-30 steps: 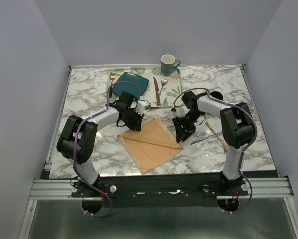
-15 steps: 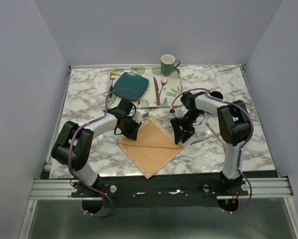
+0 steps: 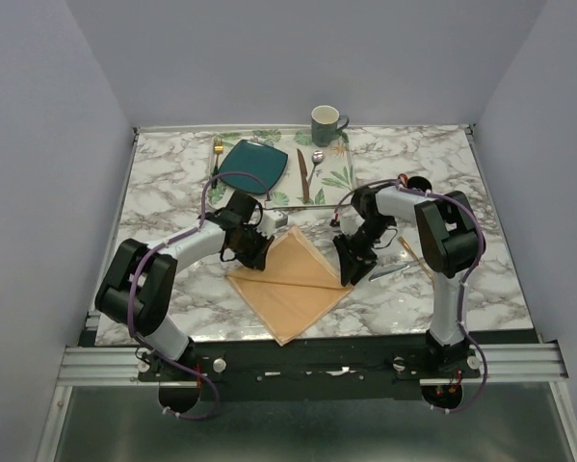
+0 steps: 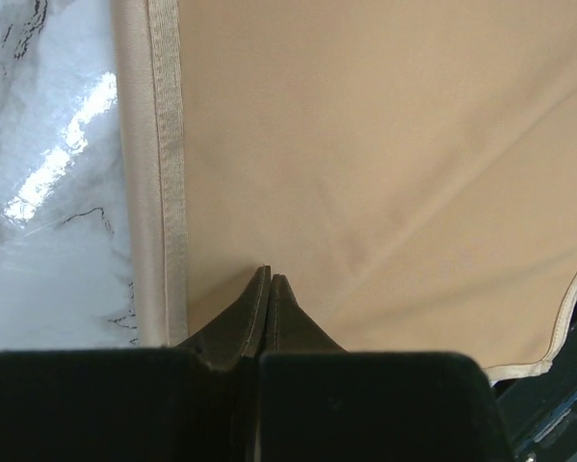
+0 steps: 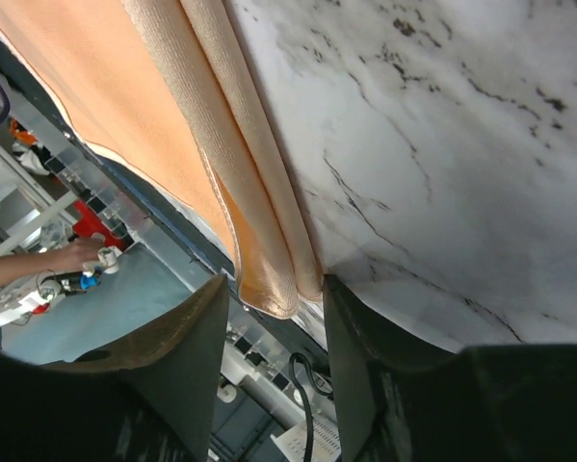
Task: Fold the napkin into a case and place the utensils inside
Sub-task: Pick up the upper triangle-folded napkin from the center of the board.
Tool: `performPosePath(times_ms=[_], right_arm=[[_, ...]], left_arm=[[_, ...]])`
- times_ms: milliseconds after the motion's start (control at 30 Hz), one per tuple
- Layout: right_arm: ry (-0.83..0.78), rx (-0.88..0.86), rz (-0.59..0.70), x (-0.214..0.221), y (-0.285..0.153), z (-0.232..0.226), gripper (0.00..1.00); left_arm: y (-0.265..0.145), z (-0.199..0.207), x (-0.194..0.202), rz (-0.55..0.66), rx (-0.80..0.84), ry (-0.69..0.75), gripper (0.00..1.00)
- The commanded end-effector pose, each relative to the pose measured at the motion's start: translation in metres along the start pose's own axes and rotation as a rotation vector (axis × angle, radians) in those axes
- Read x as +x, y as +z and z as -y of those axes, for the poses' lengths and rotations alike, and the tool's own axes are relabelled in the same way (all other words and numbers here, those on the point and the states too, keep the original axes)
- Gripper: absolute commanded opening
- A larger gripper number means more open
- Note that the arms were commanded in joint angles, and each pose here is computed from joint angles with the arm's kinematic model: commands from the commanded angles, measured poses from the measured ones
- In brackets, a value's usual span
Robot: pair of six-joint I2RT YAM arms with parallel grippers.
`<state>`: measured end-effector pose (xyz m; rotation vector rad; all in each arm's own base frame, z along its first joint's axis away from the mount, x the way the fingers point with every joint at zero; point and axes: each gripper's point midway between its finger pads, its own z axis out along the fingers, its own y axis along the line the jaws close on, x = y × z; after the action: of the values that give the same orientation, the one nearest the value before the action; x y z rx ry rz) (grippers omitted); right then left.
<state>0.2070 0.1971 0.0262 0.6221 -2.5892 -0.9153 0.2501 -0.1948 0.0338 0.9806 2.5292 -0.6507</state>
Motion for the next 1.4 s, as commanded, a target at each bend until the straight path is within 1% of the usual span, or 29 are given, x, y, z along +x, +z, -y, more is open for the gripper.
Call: performPosePath(times_ms=[0,33,100,200,233,300,333,367,400,433,500,533,567,633,667,700,733,767,833,867,900,967,1000,1067,1100,1200,1233,1367], right_arm=[[-0.018,-0.036,0.046,-0.015,-0.008,-0.011,0.49],[-0.022,-0.036,0.054,-0.017,-0.010,-0.014,0.46],[-0.024,-0.039,0.054,-0.018,-0.012,-0.015,0.45],[-0.024,-0.038,0.049,-0.016,-0.012,-0.015,0.38],[-0.020,-0.044,0.043,-0.015,-0.010,-0.015,0.32],[-0.011,-0.055,0.036,-0.013,-0.008,-0.015,0.29],[-0.004,-0.056,0.032,-0.013,-0.007,-0.014,0.31],[-0.004,-0.055,0.030,-0.011,-0.007,-0.014,0.37],[-0.004,-0.050,0.032,-0.010,-0.008,-0.014,0.44],[-0.003,-0.045,0.036,-0.009,-0.009,-0.014,0.54],[0.005,-0.027,0.049,-0.004,-0.014,-0.012,0.58],[0.015,-0.020,0.050,-0.002,-0.015,-0.011,0.63],[0.033,-0.007,0.054,0.001,-0.017,-0.009,0.65],[0.048,-0.005,0.076,0.006,-0.021,-0.009,0.67],[0.071,-0.009,0.086,0.007,-0.022,-0.010,0.67],[0.071,-0.015,0.115,0.006,-0.026,-0.011,0.68],[0.095,-0.018,0.119,0.008,-0.025,-0.011,0.68],[0.101,-0.014,0.130,0.009,-0.026,-0.009,0.68],[0.114,0.000,0.173,0.005,-0.032,-0.002,0.68],[0.144,-0.012,0.175,0.007,-0.032,0.000,0.68],[0.156,-0.035,0.195,0.005,-0.035,0.000,0.68],[0.181,-0.042,0.203,0.005,-0.035,0.001,0.68],[0.180,-0.046,0.213,0.003,-0.036,0.001,0.67],[0.196,-0.060,0.232,0.001,-0.038,-0.004,0.66],[0.195,-0.074,0.241,-0.001,-0.038,-0.005,0.66],[0.204,-0.068,0.252,-0.002,-0.039,-0.005,0.66],[0.204,-0.066,0.254,-0.002,-0.039,-0.004,0.65],[0.219,-0.078,0.254,0.000,-0.037,-0.003,0.65]], left_arm=[[-0.001,0.005,-0.009,0.034,0.013,0.005,0.00],[-0.001,0.005,-0.009,0.034,0.013,0.002,0.00],[0.000,0.005,-0.010,0.035,0.014,0.002,0.00],[0.001,0.005,-0.009,0.028,0.017,-0.006,0.00],[0.001,0.006,-0.010,0.028,0.020,-0.009,0.00],[0.002,0.006,-0.011,0.032,0.022,-0.011,0.00],[0.001,0.006,-0.012,0.034,0.022,-0.008,0.00],[0.001,0.006,-0.013,0.041,0.022,-0.006,0.00],[0.000,0.006,-0.014,0.046,0.021,-0.004,0.00],[-0.001,0.007,-0.014,0.049,0.022,-0.001,0.00],[-0.003,0.008,-0.017,0.064,0.024,0.010,0.00],[-0.005,0.010,-0.017,0.070,0.032,0.020,0.00],[-0.012,0.014,-0.026,0.118,0.040,0.059,0.00],[-0.019,0.029,-0.032,0.185,0.099,0.109,0.00],[-0.031,0.037,-0.050,0.278,0.109,0.169,0.07],[-0.037,0.044,-0.057,0.320,0.125,0.236,0.13],[-0.038,0.046,-0.060,0.341,0.106,0.276,0.19],[-0.042,0.063,-0.069,0.378,0.108,0.357,0.30],[-0.042,0.072,-0.077,0.393,0.060,0.447,0.38],[-0.038,0.092,-0.079,0.403,0.085,0.504,0.41],[-0.034,0.103,-0.080,0.405,0.090,0.538,0.42],[-0.022,0.113,-0.084,0.411,0.038,0.587,0.42],[-0.013,0.137,-0.080,0.404,0.063,0.636,0.42],[0.000,0.149,-0.084,0.405,0.046,0.637,0.41],[0.007,0.166,-0.080,0.400,0.060,0.660,0.41],[0.024,0.181,-0.080,0.393,0.056,0.673,0.41],[0.027,0.192,-0.077,0.393,0.071,0.689,0.40],[0.047,0.202,-0.065,0.362,0.089,0.690,0.38]])
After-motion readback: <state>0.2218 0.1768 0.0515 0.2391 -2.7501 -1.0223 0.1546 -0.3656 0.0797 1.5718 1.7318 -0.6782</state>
